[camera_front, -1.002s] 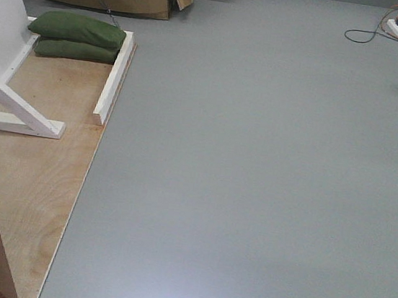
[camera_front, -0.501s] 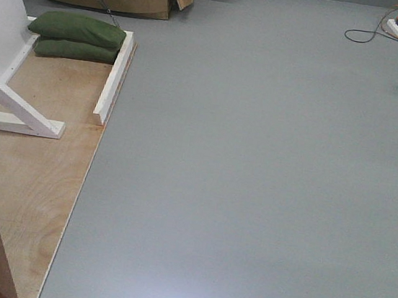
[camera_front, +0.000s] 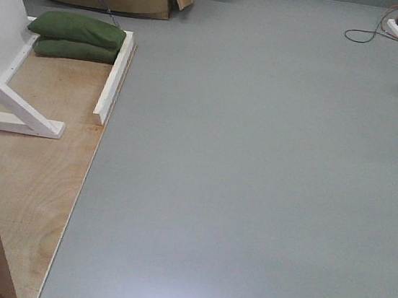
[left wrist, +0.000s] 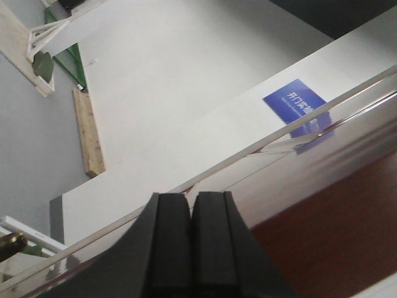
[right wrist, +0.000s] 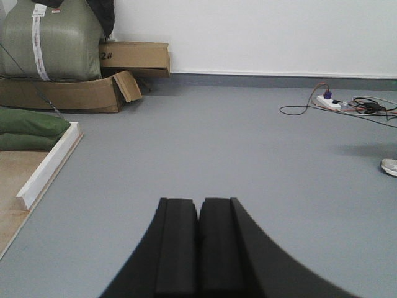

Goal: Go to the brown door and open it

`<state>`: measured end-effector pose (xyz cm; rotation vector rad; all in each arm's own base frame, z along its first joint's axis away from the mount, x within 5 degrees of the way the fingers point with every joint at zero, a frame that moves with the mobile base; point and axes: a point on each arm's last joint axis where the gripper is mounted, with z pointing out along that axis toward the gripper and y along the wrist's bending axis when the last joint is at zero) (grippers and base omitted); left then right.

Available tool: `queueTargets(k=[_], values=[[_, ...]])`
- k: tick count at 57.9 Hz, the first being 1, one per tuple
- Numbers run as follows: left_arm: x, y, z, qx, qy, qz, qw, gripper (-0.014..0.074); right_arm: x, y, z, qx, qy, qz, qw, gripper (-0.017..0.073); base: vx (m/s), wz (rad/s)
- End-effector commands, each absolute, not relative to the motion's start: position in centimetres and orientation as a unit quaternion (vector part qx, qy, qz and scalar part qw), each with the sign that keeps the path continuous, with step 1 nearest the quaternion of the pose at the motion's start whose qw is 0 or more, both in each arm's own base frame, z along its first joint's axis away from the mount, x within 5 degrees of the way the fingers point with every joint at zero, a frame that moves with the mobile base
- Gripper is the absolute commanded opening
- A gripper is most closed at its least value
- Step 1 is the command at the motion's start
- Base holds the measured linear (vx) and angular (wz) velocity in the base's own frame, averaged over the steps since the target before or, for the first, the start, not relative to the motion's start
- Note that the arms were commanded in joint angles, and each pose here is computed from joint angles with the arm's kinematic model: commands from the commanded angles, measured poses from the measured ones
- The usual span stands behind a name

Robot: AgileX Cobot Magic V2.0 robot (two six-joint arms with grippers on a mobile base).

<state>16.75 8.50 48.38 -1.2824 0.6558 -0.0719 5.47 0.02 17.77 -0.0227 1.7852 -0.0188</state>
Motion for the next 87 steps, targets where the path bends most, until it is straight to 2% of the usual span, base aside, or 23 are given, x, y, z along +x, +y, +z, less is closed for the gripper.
queueTargets(k=[1,34,61,87], values=[[17.5,8.2,49.3,-0.555,0.319,-0.056,0.766,-0.0006,5.7,0.0,18.3,-0.012,0.757,-0.014,0.653,0.0,0.0,0.0],[19.9,6.2,49.7,-0.463,0.413,-0.146,0.771,-0.0006,5.7,0.0,18.3,-0.012,0.757,-0.014,0.653,0.0,0.0,0.0],[21.2,2.9,50.5,-0.221,0.537,-0.115,0.806,-0.0006,5.7,0.0,18.3,-0.012,0.757,-0.014,0.653,0.0,0.0,0.0],[24.1,2.7,48.7,-0.203,0.58,-0.109,0.781,-0.0006,5.7,0.0,18.3,-0.012,0.757,-0.014,0.653,0.0,0.0,0.0]])
